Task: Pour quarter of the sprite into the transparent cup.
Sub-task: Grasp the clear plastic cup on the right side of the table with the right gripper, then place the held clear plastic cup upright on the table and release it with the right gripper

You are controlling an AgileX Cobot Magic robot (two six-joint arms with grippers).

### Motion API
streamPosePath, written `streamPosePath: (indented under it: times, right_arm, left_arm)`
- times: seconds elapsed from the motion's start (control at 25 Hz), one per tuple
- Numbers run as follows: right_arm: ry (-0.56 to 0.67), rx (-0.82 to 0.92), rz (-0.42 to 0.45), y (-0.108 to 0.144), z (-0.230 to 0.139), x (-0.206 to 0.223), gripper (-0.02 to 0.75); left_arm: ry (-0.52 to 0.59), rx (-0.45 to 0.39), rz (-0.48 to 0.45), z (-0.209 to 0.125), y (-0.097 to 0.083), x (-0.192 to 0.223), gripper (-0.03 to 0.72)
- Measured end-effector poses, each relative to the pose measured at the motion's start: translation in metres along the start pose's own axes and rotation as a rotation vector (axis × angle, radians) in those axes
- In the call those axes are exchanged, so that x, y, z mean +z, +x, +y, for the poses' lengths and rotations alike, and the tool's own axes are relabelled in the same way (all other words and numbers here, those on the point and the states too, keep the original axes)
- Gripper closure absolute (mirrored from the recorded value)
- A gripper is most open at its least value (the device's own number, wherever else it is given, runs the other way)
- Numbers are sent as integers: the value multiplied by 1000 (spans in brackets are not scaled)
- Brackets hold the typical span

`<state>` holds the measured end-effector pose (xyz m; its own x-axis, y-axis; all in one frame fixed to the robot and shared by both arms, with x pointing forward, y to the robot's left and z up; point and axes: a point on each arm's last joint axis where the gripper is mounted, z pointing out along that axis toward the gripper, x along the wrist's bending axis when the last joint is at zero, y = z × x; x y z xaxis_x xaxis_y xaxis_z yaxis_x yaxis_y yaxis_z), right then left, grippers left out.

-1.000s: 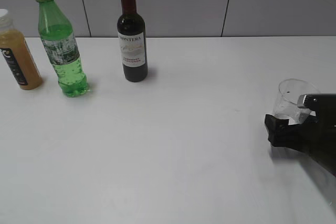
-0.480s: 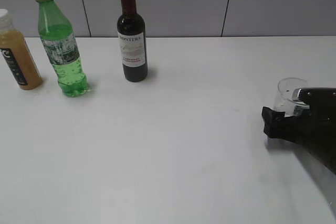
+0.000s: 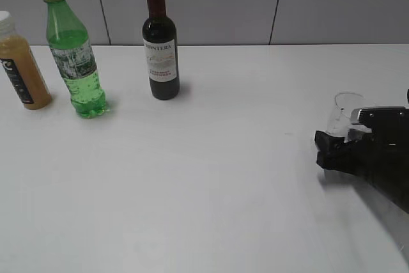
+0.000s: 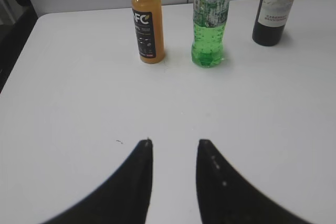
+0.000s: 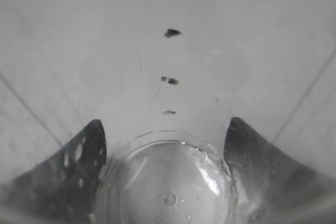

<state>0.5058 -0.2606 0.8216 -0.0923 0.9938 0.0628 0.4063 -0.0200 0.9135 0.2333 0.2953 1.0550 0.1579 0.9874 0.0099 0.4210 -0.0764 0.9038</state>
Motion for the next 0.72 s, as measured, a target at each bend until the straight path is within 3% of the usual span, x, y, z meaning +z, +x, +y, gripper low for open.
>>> streamPosePath:
  times: [0.24,0.72]
  right_arm:
    - [19,-72,167,15,3,-5,210]
    - [-78,-319,709,69,22,-8,213]
  left_arm:
    - [0,0,0,0,0,0,460]
    - [0,0,0,0,0,0,460]
